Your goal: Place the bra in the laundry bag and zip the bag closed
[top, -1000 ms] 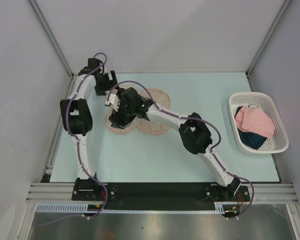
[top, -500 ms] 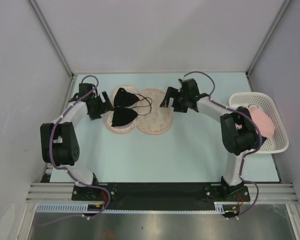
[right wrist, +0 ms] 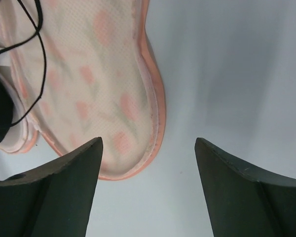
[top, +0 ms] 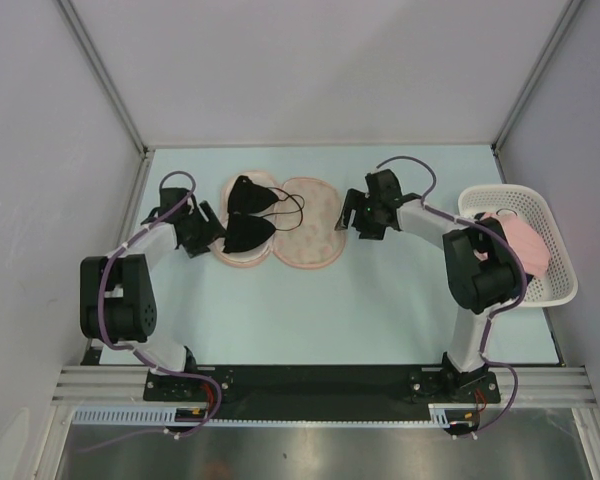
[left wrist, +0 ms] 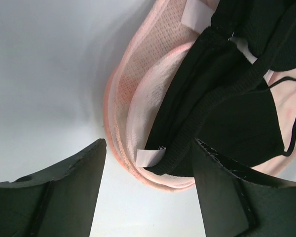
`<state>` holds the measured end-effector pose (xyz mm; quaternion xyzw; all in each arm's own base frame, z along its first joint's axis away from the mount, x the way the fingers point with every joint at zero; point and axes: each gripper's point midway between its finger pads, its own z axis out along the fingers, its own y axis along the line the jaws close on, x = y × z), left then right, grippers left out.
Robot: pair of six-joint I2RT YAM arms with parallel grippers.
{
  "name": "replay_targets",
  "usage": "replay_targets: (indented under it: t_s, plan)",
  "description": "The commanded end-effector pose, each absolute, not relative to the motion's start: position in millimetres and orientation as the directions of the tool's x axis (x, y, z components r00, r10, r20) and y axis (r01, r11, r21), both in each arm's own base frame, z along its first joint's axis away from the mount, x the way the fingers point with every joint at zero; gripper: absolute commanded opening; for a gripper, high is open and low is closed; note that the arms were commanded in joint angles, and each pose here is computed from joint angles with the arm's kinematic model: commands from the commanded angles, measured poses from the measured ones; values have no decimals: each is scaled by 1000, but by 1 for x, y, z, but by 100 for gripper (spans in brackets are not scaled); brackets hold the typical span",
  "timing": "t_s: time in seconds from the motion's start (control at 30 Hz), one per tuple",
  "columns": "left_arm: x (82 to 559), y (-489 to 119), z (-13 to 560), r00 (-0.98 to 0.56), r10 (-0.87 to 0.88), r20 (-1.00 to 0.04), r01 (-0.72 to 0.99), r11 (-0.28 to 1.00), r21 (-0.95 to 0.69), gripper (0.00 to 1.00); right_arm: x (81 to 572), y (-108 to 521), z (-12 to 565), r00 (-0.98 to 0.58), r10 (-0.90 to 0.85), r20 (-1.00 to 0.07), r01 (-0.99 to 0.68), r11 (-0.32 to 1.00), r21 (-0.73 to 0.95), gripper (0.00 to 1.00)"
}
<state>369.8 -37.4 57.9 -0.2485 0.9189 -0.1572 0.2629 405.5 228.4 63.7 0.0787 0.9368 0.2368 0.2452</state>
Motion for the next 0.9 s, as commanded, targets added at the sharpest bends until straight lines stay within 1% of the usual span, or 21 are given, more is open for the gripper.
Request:
replay_targets:
  t_s: [0.0,0.07,0.13,0.17,0.2,0.23,0.3,0.33,0.4,0.43,0.47,0.53,0.6,0.63,0.67,0.7,0.73,0.77,0.83,0.87]
  plan:
    - [376,-49,57,-712,-589,-382,-369,777,-510,72,398,237,51,-880,243,-408,49,902,430,75]
    - [373,-52,50,-714,-598,-364,-378,767,-518,70,396,241,45,-881,217,-420,48,925,378,70]
    - [371,-53,49,-709,-606,-361,-381,760,-526,67,396,240,37,-883,193,-429,53,947,316,68]
    - [370,-53,49,-704,-611,-362,-383,756,-531,67,394,246,35,-888,175,-425,40,951,307,48]
    - [371,-53,50,-696,-615,-370,-382,754,-534,67,392,248,26,-901,165,-400,46,956,290,42]
    - [368,-51,49,-693,-619,-370,-389,752,-532,67,394,244,22,-899,165,-405,60,964,260,42]
    - [366,-51,49,-694,-620,-367,-393,753,-528,67,390,245,13,-905,152,-397,62,971,230,35]
    - [365,-52,49,-697,-618,-365,-392,754,-527,68,390,243,12,-898,151,-413,69,976,207,34]
    - [365,-53,55,-691,-617,-376,-376,752,-542,69,394,241,17,-881,164,-445,80,976,201,26]
    - [361,-54,53,-695,-616,-372,-373,750,-546,71,393,235,23,-865,173,-471,89,977,195,19]
    - [361,-55,62,-684,-614,-395,-353,752,-557,72,397,235,28,-849,182,-497,88,974,207,0]
    - [354,-52,67,-670,-610,-423,-350,762,-545,79,404,229,50,-808,192,-557,76,971,225,0]
    - [349,-48,91,-633,-592,-498,-309,784,-539,86,404,228,62,-767,179,-616,54,975,217,0]
    - [344,-47,95,-623,-582,-523,-297,795,-530,87,403,227,69,-755,157,-636,35,979,201,0]
    - [343,-53,117,-599,-546,-585,-227,817,-530,87,401,226,82,-740,150,-656,26,980,195,0]
    - [339,-69,124,-614,-498,-612,-165,839,-518,84,400,223,87,-735,151,-661,34,982,187,0]
    - [339,-81,137,-614,-459,-642,-104,853,-511,85,398,221,92,-734,141,-664,27,984,179,0]
    - [332,-109,146,-638,-372,-674,8,872,-489,85,393,217,99,-736,138,-663,29,984,173,0]
    - [326,-143,170,-625,-282,-728,153,870,-469,85,387,210,107,-729,129,-672,32,987,155,0]
    - [316,-180,182,-608,-196,-770,295,844,-448,85,384,208,118,-717,129,-685,23,986,162,0]
